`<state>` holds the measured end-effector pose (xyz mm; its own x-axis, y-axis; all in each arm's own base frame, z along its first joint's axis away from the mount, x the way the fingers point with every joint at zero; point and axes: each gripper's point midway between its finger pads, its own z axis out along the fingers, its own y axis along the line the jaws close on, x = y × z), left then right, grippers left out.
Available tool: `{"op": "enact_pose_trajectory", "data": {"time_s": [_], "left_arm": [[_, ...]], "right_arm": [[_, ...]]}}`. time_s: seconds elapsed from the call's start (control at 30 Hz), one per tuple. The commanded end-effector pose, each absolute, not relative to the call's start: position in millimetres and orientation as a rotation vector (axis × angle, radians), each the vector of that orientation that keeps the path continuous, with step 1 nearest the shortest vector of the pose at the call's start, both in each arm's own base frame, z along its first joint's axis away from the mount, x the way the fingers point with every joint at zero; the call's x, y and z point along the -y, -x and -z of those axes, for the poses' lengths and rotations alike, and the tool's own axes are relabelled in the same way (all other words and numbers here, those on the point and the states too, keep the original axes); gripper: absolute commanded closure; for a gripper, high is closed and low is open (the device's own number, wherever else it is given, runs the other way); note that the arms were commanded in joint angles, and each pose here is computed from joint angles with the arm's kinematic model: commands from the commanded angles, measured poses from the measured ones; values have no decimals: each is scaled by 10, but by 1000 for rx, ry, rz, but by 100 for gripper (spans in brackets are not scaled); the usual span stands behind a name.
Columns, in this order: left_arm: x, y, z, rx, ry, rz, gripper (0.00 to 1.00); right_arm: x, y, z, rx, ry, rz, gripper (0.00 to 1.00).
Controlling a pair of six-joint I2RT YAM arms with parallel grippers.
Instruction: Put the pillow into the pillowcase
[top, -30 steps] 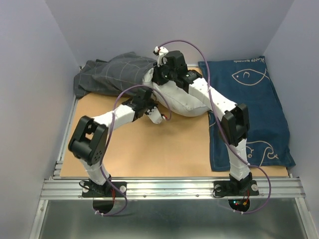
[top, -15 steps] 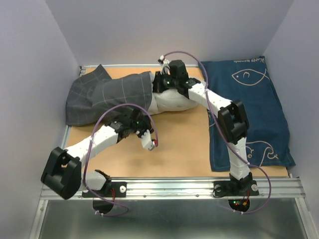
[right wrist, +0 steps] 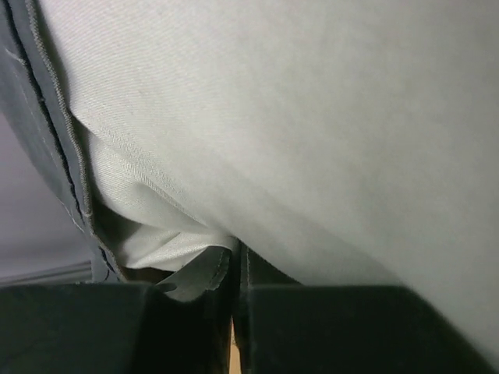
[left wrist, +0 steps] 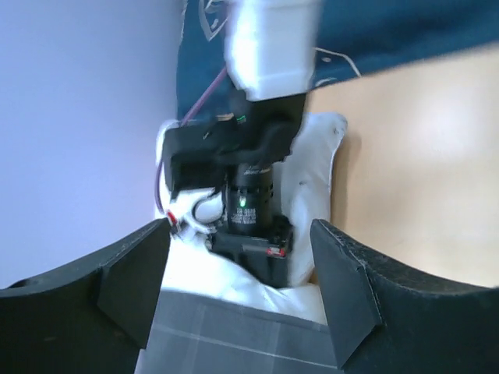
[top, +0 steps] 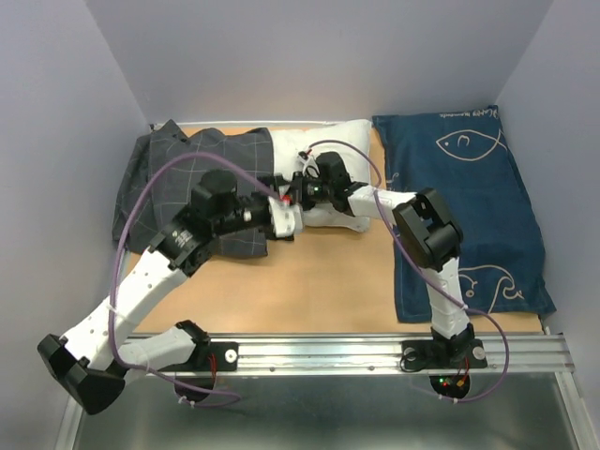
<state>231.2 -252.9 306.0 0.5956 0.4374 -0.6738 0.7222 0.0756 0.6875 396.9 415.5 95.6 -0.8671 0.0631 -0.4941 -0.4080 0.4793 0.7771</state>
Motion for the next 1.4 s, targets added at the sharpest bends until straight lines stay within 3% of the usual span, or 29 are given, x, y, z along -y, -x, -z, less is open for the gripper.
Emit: {"op": "enact_pose_trajectory", "data": {"time_s": [0.0,0.1,0.13,0.4,0.5,0.73,0.87,0.97,1.17,1.2,1.27,1.37], "left_arm": [[2234,-2954,-3155,-1727,-920,430,21],[1950,-3252,-3092,-1975,-568,406,26],[1819,-3384,-2953,-2046,-492,374,26],[1676,-3823,-2725,-2083,-193,204,33],[1684,-4090,-2490,-2131,-150,93,34],[1820,-4441,-2404,-2105,-135,0,34],[1792,-4580,-2230,-2131,-123,-86,36],[1732,-4665,-2187,-2127,-102,-126,51],[1840,-4756,-2270,-2094,-161,-74,76],[1857,-4767,-2262,-2097,-173,-71,88],[1945,-4808,-2291,-2092,-199,-33,100],[2335,-4774,-2455,-2053,-286,207,100]], "right_arm": [[-4073,-3871,-1275,-2231,242,-1394,88],[-3945,-3893,-1789,-2135,347,-1320,67],[-3884,-3895,-1858,-2141,357,-1295,64],[-3075,-4119,-2585,-2016,429,-949,24],[-2681,-4489,-2412,-2059,325,-806,15],[-2258,-5124,-1950,-2136,172,-663,4],[-2247,-5218,-1711,-2187,141,-667,1],[-2300,-5153,-1570,-2232,150,-715,3],[-2503,-4832,-1432,-2291,224,-922,23],[-2563,-4757,-1441,-2295,247,-980,29],[-2598,-4671,-1440,-2303,257,-1030,36],[-2636,-4592,-1466,-2303,274,-1082,48]]}}
